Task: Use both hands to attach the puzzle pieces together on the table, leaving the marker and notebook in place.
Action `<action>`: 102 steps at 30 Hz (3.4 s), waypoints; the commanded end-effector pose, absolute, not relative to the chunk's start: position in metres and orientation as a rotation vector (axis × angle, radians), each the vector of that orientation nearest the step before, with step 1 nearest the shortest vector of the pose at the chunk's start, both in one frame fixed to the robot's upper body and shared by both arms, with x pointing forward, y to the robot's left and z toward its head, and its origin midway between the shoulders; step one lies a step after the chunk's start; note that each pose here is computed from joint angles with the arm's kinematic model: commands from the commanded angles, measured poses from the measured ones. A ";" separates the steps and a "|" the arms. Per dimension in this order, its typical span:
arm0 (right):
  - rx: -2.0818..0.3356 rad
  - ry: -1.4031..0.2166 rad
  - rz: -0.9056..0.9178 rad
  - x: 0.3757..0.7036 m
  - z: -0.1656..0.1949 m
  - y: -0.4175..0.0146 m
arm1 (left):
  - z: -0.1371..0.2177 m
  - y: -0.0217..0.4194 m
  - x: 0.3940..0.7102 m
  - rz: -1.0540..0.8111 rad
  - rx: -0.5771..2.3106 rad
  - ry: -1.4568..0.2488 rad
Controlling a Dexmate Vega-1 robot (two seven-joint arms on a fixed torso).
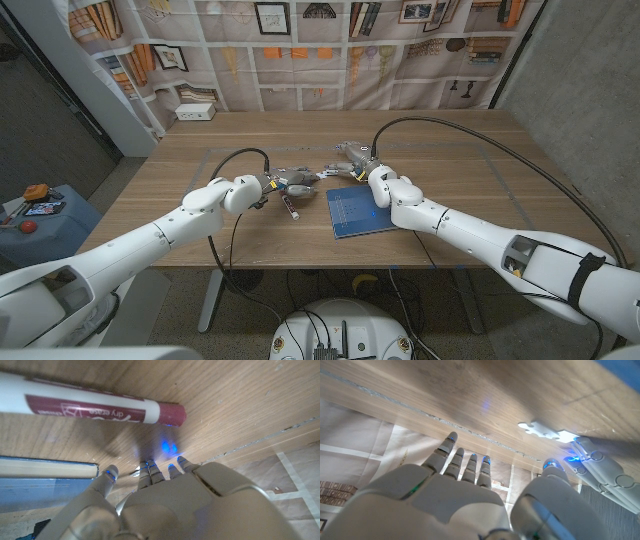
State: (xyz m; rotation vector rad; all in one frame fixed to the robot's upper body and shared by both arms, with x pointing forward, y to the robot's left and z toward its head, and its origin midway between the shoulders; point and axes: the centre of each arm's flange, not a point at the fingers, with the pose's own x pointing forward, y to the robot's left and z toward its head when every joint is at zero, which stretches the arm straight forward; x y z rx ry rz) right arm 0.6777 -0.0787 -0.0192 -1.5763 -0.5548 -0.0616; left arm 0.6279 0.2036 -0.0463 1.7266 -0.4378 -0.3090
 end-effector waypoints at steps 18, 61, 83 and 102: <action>-1.587 -0.542 -0.127 0.689 -0.033 -0.082 | -0.049 0.206 0.626 -0.306 1.720 -0.428; -1.645 -0.571 -0.119 0.693 -0.033 -0.086 | -0.049 0.207 0.628 -0.303 1.717 -0.428; -1.650 -0.590 -0.107 0.692 -0.033 -0.088 | -0.048 0.207 0.629 -0.295 1.714 -0.421; -1.662 -0.580 -0.116 0.695 -0.033 -0.090 | -0.049 0.207 0.628 -0.301 1.715 -0.423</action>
